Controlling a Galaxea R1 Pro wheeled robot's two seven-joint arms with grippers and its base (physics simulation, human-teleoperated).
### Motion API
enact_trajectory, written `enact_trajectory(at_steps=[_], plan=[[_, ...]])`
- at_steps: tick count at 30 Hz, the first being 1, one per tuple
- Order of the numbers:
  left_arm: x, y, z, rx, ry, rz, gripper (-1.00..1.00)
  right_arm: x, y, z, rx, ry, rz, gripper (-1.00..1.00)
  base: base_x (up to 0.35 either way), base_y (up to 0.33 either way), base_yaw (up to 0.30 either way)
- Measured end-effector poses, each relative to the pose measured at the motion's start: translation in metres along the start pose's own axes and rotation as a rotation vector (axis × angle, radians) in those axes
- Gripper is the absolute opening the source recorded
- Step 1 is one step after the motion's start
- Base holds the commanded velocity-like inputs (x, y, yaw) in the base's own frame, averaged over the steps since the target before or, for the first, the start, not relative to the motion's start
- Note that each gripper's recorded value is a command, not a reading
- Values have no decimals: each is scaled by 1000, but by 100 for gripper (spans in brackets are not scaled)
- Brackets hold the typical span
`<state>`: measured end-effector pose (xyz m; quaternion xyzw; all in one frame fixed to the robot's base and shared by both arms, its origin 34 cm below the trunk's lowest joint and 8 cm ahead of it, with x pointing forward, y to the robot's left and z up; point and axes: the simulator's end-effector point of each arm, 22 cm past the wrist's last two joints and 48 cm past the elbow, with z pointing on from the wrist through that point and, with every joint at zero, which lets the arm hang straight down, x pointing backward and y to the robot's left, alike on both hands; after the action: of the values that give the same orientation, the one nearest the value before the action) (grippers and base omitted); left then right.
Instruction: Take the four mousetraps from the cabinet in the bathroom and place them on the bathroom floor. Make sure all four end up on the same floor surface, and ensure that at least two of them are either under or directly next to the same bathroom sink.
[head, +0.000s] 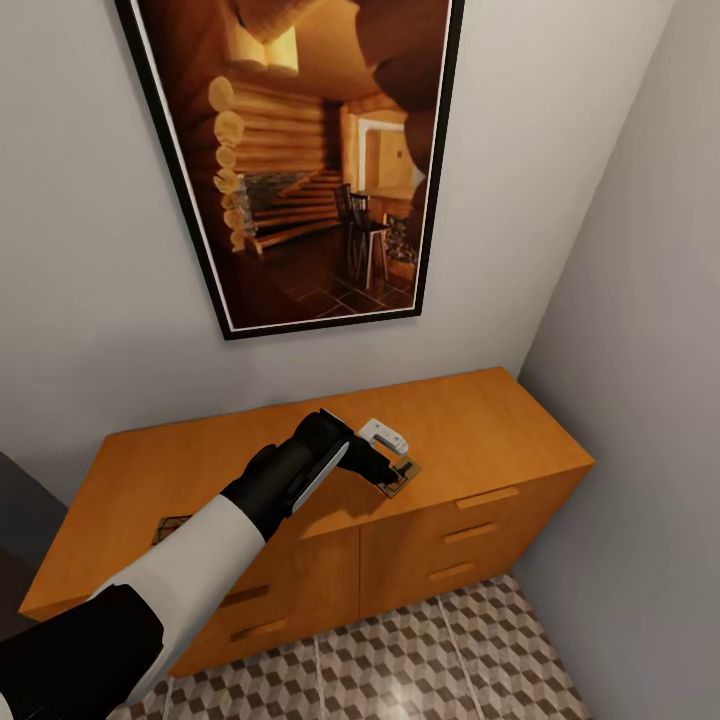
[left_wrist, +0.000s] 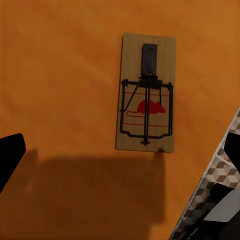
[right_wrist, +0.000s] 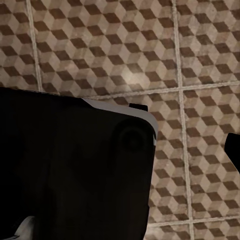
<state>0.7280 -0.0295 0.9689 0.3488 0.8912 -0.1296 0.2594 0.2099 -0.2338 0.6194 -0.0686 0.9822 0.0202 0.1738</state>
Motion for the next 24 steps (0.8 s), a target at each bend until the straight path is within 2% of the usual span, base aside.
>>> enact_trajectory(at_steps=[24], plan=[[1, 0, 0, 0, 2, -1, 100, 0, 3, 0, -4, -1, 0, 100, 46, -22, 0]])
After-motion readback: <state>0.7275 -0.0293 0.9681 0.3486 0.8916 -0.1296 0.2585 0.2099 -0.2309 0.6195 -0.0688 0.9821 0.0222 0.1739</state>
